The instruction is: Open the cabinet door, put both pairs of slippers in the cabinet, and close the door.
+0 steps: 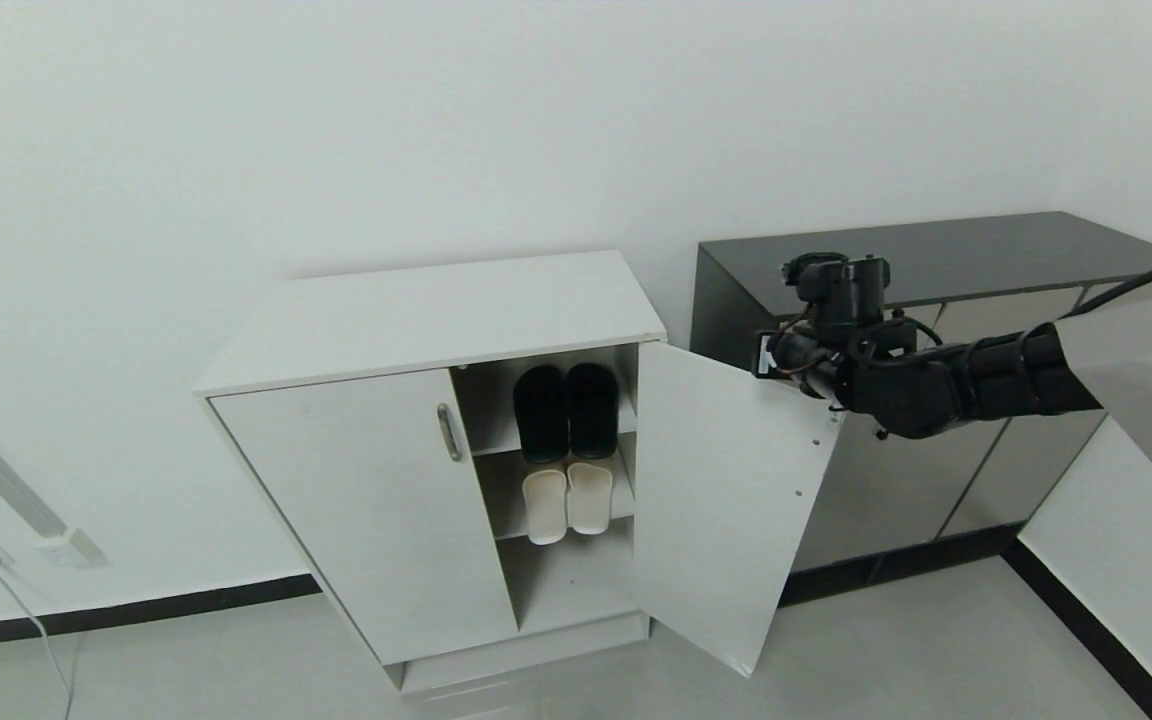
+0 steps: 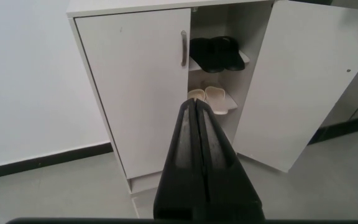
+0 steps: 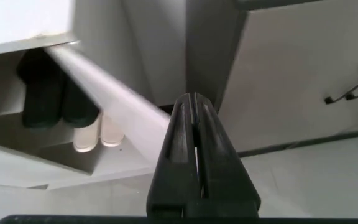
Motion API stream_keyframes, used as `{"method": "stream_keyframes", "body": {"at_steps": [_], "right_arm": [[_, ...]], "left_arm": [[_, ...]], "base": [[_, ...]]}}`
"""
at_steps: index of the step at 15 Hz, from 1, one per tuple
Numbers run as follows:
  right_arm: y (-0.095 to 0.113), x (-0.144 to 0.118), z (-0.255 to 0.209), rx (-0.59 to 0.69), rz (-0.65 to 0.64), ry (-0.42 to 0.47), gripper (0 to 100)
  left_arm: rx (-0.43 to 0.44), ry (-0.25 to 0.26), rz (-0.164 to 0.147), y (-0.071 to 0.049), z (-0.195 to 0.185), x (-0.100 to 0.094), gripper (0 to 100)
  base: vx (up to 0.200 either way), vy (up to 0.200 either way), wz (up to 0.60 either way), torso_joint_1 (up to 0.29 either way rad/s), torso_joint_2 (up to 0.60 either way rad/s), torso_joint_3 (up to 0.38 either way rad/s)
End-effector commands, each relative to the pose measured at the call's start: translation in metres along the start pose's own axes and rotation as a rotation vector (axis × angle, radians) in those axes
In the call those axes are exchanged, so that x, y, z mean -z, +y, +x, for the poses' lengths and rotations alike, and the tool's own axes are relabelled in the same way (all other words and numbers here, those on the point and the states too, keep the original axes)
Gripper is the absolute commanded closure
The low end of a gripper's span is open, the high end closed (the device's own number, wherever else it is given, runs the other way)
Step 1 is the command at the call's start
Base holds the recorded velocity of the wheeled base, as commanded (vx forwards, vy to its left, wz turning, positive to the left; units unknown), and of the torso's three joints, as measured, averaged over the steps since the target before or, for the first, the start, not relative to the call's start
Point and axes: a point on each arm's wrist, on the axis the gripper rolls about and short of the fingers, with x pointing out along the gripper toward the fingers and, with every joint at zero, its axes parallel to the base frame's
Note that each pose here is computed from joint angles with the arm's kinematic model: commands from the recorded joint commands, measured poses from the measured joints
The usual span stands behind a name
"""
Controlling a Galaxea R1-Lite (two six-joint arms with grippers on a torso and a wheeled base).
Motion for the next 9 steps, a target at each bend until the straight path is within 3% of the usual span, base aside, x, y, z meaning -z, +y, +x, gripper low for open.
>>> {"method": "stream_keyframes", "body": {"at_steps": [1,9], "right_arm": [[-0.006,0.007,0.014,0.020,0.000,0.012,100],[-0.015,0.018,0.020,0.046,-0.011,0.059,100]], "left_arm": [[0.001,0.001,0.000,0.000,0.000,0.000,100],[0.001,0.001,0.000,0.000,0.000,0.000,100]], "base": [[0.000,0.000,0.00,0.000,0.00,0.000],[0.000,0.000,0.00,0.000,0.00,0.000]]}}
